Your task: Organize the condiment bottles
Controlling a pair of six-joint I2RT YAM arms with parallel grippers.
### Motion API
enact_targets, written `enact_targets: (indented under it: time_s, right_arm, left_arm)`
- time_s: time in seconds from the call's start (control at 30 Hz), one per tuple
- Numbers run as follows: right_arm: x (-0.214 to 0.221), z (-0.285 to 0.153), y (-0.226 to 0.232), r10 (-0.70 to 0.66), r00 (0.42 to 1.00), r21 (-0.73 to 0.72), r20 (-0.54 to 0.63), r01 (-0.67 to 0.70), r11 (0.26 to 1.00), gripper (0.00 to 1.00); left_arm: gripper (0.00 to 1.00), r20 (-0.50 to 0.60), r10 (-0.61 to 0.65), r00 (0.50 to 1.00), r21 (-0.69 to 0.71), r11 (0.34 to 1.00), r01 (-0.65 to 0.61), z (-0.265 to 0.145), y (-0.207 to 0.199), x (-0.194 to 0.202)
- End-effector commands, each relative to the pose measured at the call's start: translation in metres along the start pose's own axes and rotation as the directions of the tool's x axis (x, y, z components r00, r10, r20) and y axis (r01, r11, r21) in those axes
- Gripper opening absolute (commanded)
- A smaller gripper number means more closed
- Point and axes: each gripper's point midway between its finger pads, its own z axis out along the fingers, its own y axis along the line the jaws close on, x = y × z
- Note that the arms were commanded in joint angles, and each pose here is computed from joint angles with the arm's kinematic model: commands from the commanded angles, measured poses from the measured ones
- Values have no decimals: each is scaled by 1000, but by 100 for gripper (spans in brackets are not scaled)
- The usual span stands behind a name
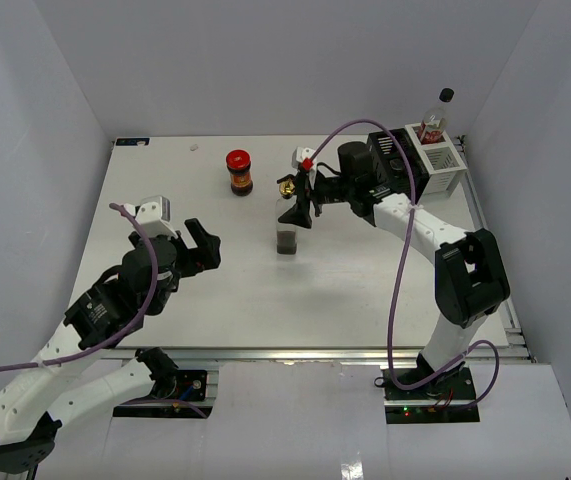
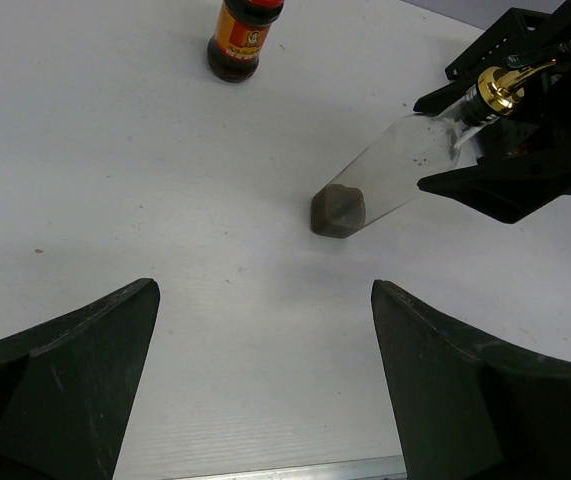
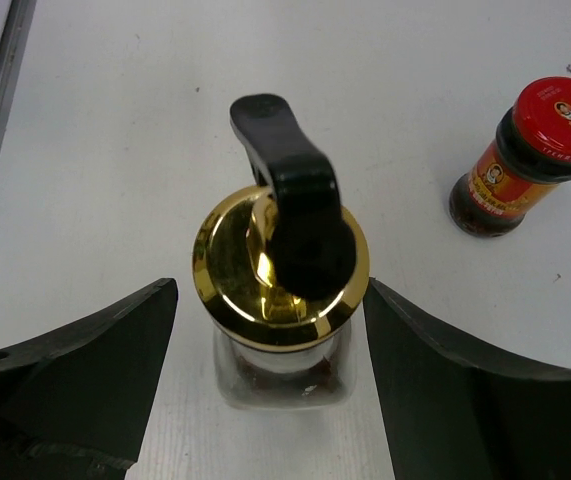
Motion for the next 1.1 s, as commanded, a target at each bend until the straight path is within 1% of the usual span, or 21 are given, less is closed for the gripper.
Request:
enact_targets:
  time_s: [0.0,0.3,0.43,0.53,0.63,0.7,0.73,0.77,0.9,0.97,1.07]
  right_arm:
    - [-2,7,-15,-63,998,82,4,62,995,80]
    - [4,8,-24,-68,997,163,-23,71,984,72]
    - [6,10,-26,-65,997,183,-36,70,981,64]
    - [6,11,-27,-65,997,191,-37,71,979,52]
    - [2,11,-27,-63,997,197,-33,68,978,38]
    - [-2,11,-28,-61,998,200,-28,66,978,25]
    - [-8,8,-29,-68,997,209,-23,71,975,12]
    - [-13,6,-30,-73,997,223,-16,75,972,8]
    - [-45,-14,-45,-84,996,364,8,75,928,8]
    - [-61,-29,-57,-87,996,452,9,74,889,8]
    - [-92,-53,-63,-98,995,534,22,71,843,8]
  left_arm:
    - [98,14,-4,1000,-23,1000,5,-3,6,-5]
    - [98,35,-19,999,-10,1000,19,-10,8,-12]
    - [98,40,-25,999,-9,1000,25,-12,10,-12]
    - [98,45,-32,998,-9,999,32,-15,12,-13]
    - [98,46,-36,998,-8,999,37,-17,13,-14]
    - [98,49,-42,998,-3,999,42,-18,12,-15]
    - [98,47,-42,998,-1,999,42,-18,12,-14]
    - [98,47,-43,998,1,999,43,-18,12,-14]
    - [98,13,-15,1000,1,1000,15,-7,7,-1]
    - [98,-15,8,1000,-3,1000,-8,1,4,7]
    - [98,-52,31,998,20,999,-30,11,-6,18]
